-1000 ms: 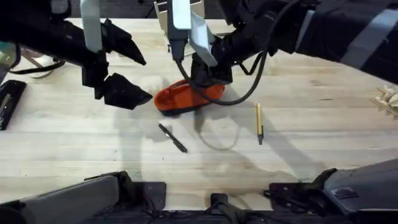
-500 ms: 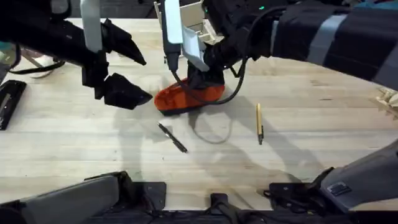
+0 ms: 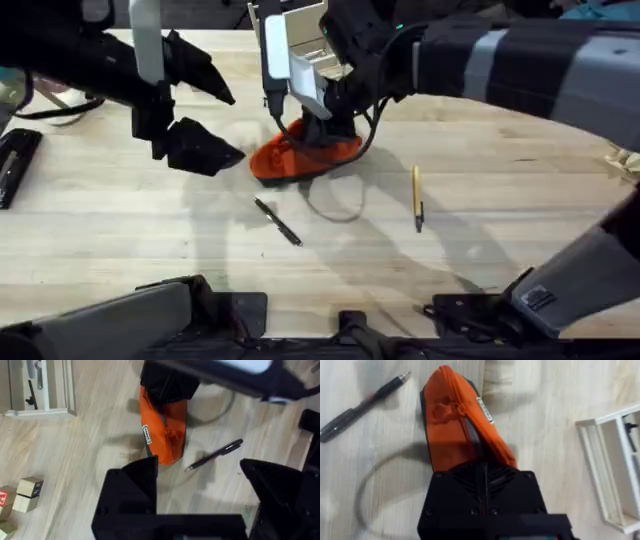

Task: Unzip the bag, pick up the pens from the table one at a time and place them inside, then zip the bag closed.

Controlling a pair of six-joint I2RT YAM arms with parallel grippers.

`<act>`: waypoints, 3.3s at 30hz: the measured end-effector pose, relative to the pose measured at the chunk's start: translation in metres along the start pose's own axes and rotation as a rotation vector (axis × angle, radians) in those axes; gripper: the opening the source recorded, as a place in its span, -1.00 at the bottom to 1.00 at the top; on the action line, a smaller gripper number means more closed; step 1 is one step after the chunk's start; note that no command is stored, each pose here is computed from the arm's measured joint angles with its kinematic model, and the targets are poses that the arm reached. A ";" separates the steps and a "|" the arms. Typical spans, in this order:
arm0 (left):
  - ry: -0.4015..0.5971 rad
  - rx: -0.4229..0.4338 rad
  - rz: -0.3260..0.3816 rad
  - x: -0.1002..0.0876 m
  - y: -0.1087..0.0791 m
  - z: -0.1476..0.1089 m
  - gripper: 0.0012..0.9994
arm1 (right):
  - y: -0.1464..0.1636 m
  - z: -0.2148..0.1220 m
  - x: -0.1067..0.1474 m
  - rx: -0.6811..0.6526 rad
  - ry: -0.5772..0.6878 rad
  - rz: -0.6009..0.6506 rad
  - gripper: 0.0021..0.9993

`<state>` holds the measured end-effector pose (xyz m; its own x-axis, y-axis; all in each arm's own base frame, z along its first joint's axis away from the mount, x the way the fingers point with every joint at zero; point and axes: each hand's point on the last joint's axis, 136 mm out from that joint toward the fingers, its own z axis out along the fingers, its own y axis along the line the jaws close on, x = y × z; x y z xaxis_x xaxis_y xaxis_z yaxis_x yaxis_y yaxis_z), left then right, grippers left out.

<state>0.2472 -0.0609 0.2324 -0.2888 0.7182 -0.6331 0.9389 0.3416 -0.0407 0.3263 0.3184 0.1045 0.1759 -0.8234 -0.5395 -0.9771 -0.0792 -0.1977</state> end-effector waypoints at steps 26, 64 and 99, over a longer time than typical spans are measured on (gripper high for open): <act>0.000 -0.001 0.001 0.000 0.000 0.000 0.99 | -0.018 0.029 0.010 0.046 0.008 0.209 -0.94; 0.000 -0.002 0.002 0.000 0.001 0.000 0.99 | 0.000 0.001 0.024 0.040 0.152 0.289 0.99; 0.001 0.041 -0.033 -0.002 -0.022 -0.007 0.99 | 0.057 -0.192 0.034 0.398 0.224 0.974 0.99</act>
<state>0.2257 -0.0662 0.2399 -0.3201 0.7075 -0.6301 0.9357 0.3404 -0.0930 0.2539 0.1781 0.2321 -0.7223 -0.5212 -0.4546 -0.5688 0.8216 -0.0382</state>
